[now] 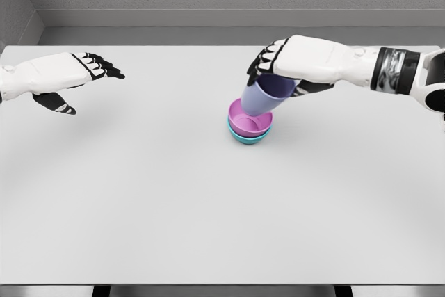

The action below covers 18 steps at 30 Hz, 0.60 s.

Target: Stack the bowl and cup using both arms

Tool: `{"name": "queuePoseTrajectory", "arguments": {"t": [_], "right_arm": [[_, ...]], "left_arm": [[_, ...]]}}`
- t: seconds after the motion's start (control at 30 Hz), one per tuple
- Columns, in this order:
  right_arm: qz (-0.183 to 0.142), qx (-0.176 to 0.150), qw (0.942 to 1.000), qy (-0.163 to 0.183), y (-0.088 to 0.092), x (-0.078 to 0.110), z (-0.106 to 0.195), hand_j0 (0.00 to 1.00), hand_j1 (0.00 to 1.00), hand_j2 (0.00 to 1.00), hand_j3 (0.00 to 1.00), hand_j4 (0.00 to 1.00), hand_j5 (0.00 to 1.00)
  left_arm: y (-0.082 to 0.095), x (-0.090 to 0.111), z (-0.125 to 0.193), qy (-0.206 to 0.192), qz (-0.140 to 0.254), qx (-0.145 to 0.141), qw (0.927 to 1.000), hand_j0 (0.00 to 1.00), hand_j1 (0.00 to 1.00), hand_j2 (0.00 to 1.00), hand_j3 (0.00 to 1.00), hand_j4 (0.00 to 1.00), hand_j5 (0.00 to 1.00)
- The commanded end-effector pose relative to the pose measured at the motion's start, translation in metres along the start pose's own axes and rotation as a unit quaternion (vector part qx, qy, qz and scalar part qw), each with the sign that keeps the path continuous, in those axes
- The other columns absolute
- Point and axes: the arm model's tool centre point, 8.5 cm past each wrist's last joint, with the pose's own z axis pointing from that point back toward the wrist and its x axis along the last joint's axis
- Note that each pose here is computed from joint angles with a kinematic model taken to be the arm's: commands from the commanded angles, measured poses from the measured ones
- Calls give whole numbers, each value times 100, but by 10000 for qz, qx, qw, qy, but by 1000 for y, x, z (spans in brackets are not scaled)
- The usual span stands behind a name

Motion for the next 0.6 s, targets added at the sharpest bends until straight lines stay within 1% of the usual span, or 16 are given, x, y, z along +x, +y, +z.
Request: {"name": "queuePoseTrajectory", "arguments": {"t": [0.0,0.07,0.13,0.17,0.37,0.5,0.57], "right_arm": [[-18,-19,10000,-14,0,1,-4,67,67,67,67,67,67],[-36,26,10000,22,4,-1,-4,67,67,67,67,67,67],[-178,40,9998,99,10,-8,-7,67,67,67,67,67,67],[-160,77,9997,144,12,-10,-7,67,67,67,67,67,67],[-167,94,9997,155,13,-11,-7,68,68,68,68,68,68],[-213,132,9996,144,19,-9,-8,69,69,69,69,69,69],[-206,124,9996,143,19,-9,-8,69,69,69,69,69,69]], "left_arm": [[1,-1,1,12,21,23,10000,100,100,100,100,100,100],[1,-1,1,12,21,23,10000,100,100,100,100,100,100],[1,-1,1,10,21,18,10000,100,100,100,100,100,100],[1,-1,1,16,25,24,10000,100,100,100,100,100,100],[1,-1,1,10,21,26,10000,100,100,100,100,100,100],[1,-1,1,10,21,26,10000,100,100,100,100,100,100],[1,-1,1,10,21,26,10000,100,100,100,100,100,100]]}}
